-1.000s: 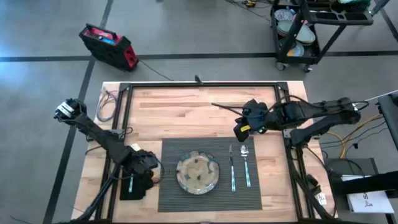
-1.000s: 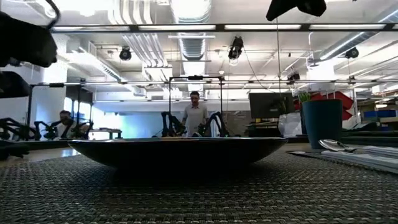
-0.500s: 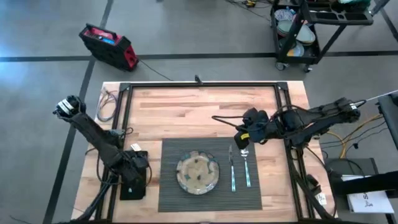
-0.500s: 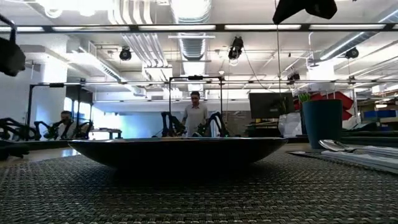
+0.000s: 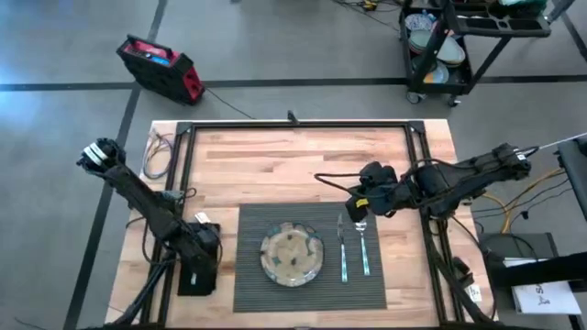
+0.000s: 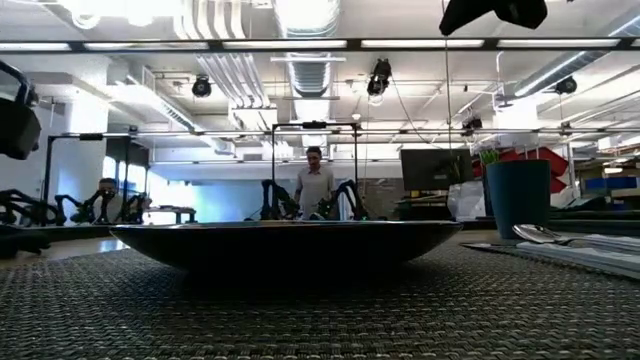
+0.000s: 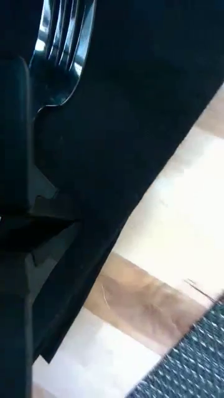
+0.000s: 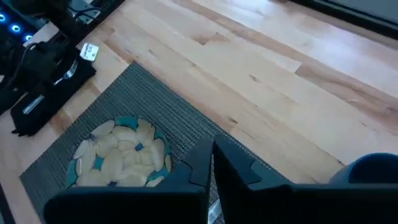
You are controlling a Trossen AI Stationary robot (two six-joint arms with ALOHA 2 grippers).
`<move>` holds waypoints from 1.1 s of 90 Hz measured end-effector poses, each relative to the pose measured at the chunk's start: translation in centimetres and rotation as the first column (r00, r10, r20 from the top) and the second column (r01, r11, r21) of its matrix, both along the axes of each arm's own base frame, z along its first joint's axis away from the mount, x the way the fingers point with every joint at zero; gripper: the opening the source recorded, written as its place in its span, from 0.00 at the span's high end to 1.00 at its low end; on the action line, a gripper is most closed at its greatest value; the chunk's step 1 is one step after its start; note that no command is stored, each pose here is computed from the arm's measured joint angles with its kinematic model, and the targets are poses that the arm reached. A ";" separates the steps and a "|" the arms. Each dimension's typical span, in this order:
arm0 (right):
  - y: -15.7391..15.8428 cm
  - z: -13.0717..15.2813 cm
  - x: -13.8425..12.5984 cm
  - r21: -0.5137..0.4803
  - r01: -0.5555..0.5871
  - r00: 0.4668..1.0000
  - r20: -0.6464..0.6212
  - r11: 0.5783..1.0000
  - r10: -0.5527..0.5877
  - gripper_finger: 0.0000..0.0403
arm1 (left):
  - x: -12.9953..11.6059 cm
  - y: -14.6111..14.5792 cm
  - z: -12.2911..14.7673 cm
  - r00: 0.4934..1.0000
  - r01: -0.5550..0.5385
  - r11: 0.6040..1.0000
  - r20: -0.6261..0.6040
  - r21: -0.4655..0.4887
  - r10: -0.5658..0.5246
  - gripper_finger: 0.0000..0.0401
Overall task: Set table place
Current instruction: Adjust the black napkin
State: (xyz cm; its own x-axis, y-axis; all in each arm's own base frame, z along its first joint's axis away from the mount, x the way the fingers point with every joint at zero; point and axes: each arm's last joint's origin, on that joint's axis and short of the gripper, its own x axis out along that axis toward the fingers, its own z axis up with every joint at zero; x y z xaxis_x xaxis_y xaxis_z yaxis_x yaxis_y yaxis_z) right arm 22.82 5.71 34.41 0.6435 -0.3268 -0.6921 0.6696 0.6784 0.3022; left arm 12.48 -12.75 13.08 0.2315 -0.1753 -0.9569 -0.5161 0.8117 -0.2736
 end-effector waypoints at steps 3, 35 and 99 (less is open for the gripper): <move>0.0 0.0 0.0 -0.001 0.001 1.000 -0.001 1.000 -0.001 1.00 | 0.1 0.1 0.0 1.000 0.000 1.000 0.006 0.000 0.000 1.00; 0.0 -0.2 0.0 -0.010 0.017 1.000 0.005 1.000 -0.017 1.00 | 2.1 1.5 0.1 0.996 0.008 1.000 0.090 0.025 -0.010 1.00; 0.0 -0.2 0.0 -0.003 0.025 1.000 0.012 1.000 -0.025 1.00 | 3.0 1.4 0.4 0.986 0.048 0.998 0.159 -0.030 -0.043 1.00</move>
